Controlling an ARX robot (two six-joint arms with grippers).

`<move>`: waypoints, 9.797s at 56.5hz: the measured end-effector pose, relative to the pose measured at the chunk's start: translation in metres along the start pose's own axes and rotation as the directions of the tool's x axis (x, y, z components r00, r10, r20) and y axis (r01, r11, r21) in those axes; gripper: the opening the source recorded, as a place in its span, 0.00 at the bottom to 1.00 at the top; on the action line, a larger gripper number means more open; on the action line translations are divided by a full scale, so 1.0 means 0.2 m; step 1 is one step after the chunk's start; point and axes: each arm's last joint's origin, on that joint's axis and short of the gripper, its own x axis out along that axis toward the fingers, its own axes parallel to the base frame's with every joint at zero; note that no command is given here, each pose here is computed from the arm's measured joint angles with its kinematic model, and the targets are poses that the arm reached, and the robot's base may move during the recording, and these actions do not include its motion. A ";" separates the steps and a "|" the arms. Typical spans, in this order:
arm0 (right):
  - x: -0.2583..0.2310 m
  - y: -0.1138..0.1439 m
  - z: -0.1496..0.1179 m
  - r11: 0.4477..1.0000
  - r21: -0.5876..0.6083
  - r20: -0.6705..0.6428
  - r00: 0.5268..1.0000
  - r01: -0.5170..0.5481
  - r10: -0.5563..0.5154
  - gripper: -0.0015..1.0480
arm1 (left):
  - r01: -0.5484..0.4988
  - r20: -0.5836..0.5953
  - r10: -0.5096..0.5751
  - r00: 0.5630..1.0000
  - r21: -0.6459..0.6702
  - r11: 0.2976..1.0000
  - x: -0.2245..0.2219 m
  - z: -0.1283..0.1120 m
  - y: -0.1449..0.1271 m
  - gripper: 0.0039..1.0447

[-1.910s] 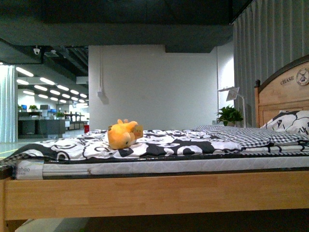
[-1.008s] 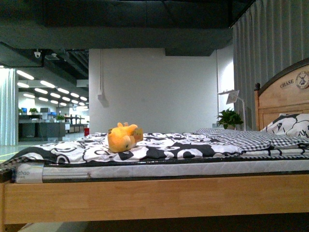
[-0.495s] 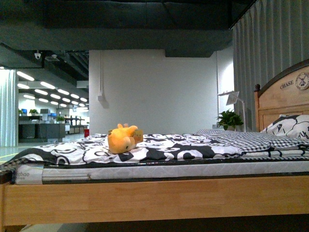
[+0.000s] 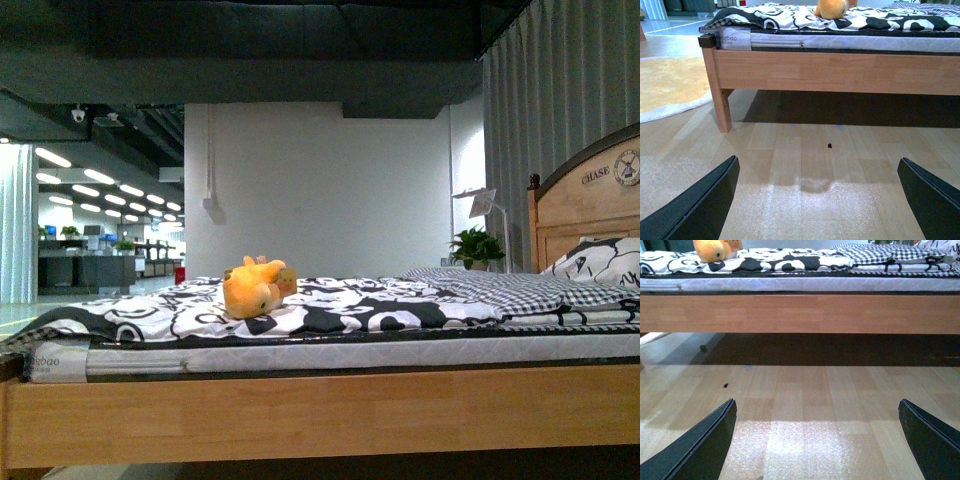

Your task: Put away toys

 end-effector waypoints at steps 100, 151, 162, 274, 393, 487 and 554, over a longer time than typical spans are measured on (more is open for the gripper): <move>0.00 0.00 0.00 1.000 0.000 0.000 1.000 0.002 -0.002 0.94 | 0.000 0.000 0.000 1.000 0.000 1.000 0.00 0.00 0.00 0.94; 0.00 0.00 0.00 1.000 0.000 0.000 1.000 0.006 -0.006 0.94 | 0.003 0.000 -0.003 1.000 0.000 1.000 0.00 0.00 0.00 0.94; 0.00 0.00 0.00 1.000 0.000 0.001 1.000 0.007 -0.007 0.94 | 0.003 0.000 -0.003 1.000 0.000 1.000 0.00 0.00 0.00 0.94; 0.75 -0.10 0.34 0.984 -0.024 0.164 0.971 0.179 -0.173 0.94 | 0.002 0.002 -0.002 1.000 0.000 1.000 0.00 0.00 0.00 0.94; 1.21 0.13 0.37 0.918 -0.372 0.111 0.988 0.139 -0.104 0.94 | 0.002 0.002 -0.002 1.000 0.000 1.000 0.00 0.00 0.00 0.94; 0.68 -0.03 0.82 0.978 0.041 0.245 0.951 -0.205 0.189 0.07 | 0.002 0.002 -0.002 1.000 0.000 1.000 0.00 0.00 0.00 0.94; 0.26 0.00 0.35 1.000 0.003 -0.010 1.000 0.004 -0.004 0.07 | 0.002 0.002 -0.002 1.000 0.000 1.000 0.00 0.00 0.00 0.94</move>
